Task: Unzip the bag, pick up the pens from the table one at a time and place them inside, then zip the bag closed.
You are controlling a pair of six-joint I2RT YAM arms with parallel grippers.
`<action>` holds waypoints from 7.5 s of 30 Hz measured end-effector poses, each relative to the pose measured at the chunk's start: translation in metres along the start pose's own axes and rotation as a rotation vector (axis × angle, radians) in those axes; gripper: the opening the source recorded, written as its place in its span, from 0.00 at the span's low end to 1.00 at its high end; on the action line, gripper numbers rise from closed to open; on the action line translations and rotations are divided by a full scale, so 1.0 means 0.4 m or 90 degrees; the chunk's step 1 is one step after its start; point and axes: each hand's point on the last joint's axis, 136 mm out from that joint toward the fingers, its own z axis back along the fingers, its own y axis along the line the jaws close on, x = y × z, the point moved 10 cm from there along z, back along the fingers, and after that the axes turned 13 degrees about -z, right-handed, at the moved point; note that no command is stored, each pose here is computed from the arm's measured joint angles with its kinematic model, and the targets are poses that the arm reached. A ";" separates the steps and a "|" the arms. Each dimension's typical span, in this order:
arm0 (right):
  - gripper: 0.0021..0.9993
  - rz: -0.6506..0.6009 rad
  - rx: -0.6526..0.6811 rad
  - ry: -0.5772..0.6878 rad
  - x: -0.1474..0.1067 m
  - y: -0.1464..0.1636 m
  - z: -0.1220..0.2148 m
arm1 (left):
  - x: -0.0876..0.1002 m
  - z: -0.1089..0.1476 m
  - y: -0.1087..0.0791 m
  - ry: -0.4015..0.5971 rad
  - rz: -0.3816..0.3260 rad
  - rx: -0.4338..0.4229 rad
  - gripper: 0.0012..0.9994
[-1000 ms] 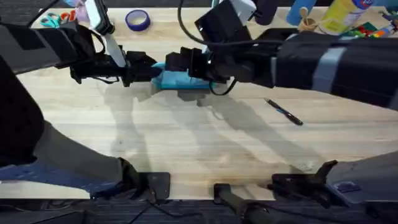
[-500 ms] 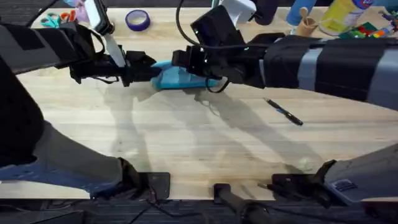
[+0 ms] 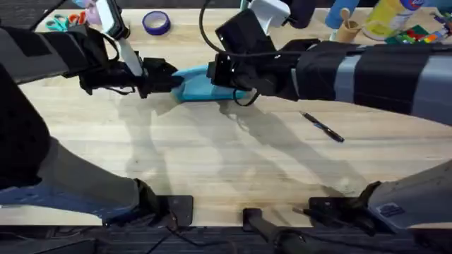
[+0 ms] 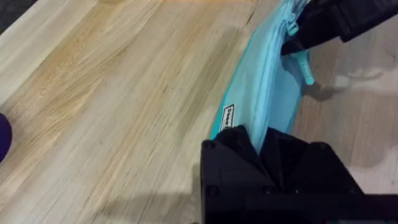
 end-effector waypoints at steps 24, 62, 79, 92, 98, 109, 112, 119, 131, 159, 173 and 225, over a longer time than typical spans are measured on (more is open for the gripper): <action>0.03 0.001 0.091 -0.047 0.021 0.064 0.042 | -0.001 0.001 0.000 0.000 0.001 0.001 0.04; 0.03 0.022 0.108 -0.048 -0.026 0.094 0.043 | -0.005 0.006 0.001 0.003 0.003 0.005 0.04; 0.03 0.033 0.168 -0.012 -0.074 0.121 -0.013 | -0.004 0.006 0.001 0.003 0.004 0.005 0.04; 0.03 0.042 0.248 0.050 -0.105 0.140 -0.056 | -0.005 0.006 0.000 0.004 0.006 0.004 0.04; 0.03 0.045 0.286 0.074 -0.100 0.151 -0.051 | -0.007 0.010 0.002 0.004 0.004 0.008 0.04; 0.03 0.047 0.295 0.088 -0.100 0.151 -0.050 | -0.008 0.011 0.002 0.004 0.006 0.009 0.04; 0.03 0.047 0.296 0.090 -0.098 0.150 -0.051 | -0.008 0.011 0.002 0.004 0.005 0.009 0.04; 0.62 0.065 0.326 0.124 -0.096 0.156 -0.038 | -0.006 0.007 0.004 0.005 -0.002 0.008 0.04; 1.00 0.166 0.333 0.121 -0.052 0.172 0.134 | -0.005 0.007 0.005 0.004 -0.005 0.009 0.04; 1.00 0.276 0.201 -0.022 0.006 0.124 0.292 | -0.003 0.006 0.005 0.000 -0.007 0.010 0.99; 1.00 0.295 0.201 -0.025 0.006 0.124 0.292 | 0.001 0.009 -0.019 0.001 0.039 -0.018 0.99; 1.00 0.420 0.083 -0.014 0.085 0.017 0.270 | 0.254 0.200 -0.213 0.209 -0.043 0.043 0.99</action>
